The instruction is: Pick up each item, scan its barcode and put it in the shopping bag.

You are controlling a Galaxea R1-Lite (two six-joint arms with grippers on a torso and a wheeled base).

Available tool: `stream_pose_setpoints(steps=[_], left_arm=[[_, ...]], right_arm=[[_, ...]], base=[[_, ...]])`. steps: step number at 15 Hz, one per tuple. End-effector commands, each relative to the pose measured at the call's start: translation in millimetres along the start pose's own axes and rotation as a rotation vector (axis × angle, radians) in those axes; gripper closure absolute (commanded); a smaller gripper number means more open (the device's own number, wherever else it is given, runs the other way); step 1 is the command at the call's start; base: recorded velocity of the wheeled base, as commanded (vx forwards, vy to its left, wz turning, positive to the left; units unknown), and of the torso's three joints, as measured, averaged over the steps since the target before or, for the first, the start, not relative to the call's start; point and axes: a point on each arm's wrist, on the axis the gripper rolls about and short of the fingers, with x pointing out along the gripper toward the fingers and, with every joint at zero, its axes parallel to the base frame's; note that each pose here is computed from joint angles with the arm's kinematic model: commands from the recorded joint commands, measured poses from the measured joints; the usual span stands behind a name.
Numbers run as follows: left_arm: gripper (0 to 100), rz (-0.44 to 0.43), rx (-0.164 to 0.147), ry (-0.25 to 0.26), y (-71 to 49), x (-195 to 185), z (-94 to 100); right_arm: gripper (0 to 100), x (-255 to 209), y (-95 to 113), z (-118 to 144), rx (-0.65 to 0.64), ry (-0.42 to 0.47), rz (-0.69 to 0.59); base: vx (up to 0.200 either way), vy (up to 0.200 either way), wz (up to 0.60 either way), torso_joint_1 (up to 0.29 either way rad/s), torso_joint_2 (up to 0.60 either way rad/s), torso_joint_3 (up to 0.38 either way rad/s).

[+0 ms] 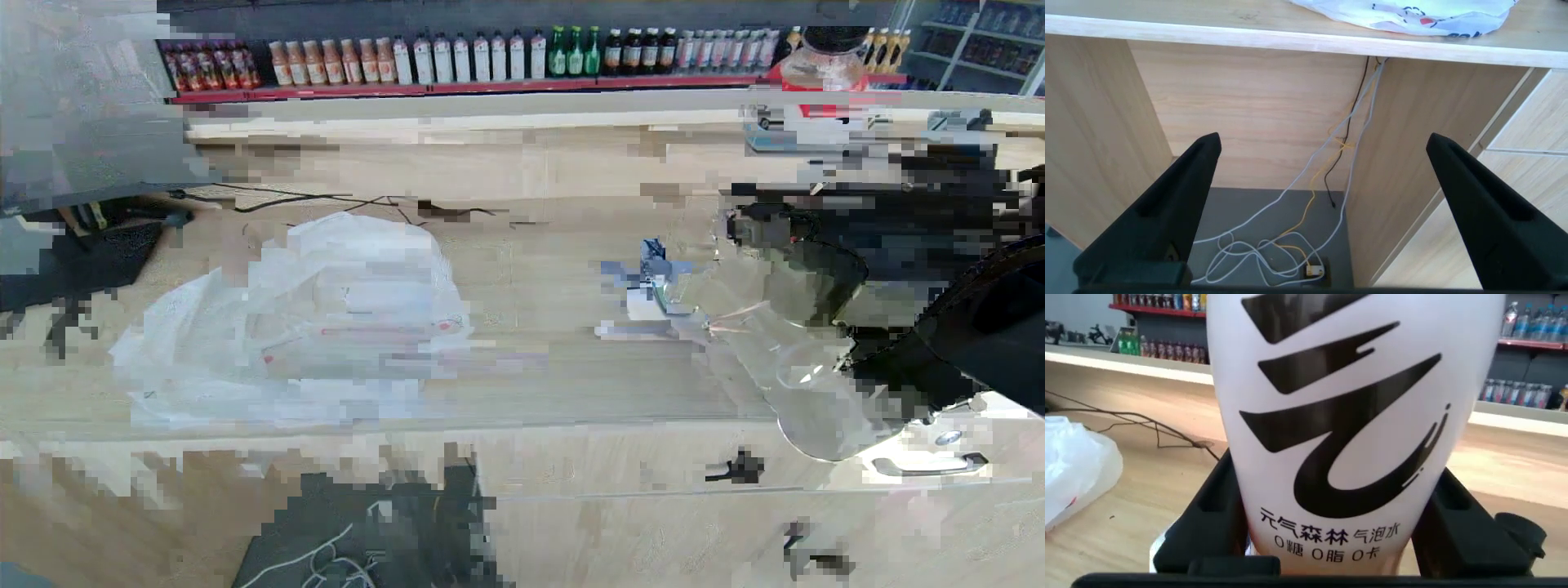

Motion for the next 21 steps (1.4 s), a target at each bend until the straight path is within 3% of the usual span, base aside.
stream_pose_setpoints(steps=[1, 6, 21], left_arm=[[0, -0.001, -0.001, 0.000, 0.0, 0, 0.0], [0, -0.001, -0.001, 0.000, 0.0, 0, 0.0], [0, -0.001, -0.001, 0.000, 0.0, 0, 0.0]], right_arm=[[100, -6, 0, 1, 0.007, 0.006, 0.002], [100, -22, 9, -17, 0.097, 0.110, 0.030], [100, -18, 11, -34, 0.129, 0.161, 0.039]], base=[[0.000, 0.000, 0.00, 0.000, 0.00, 0.000], [0.000, 0.000, 0.00, 0.000, 0.00, 0.000], [0.000, 0.000, 0.00, 0.000, 0.00, 0.000]])
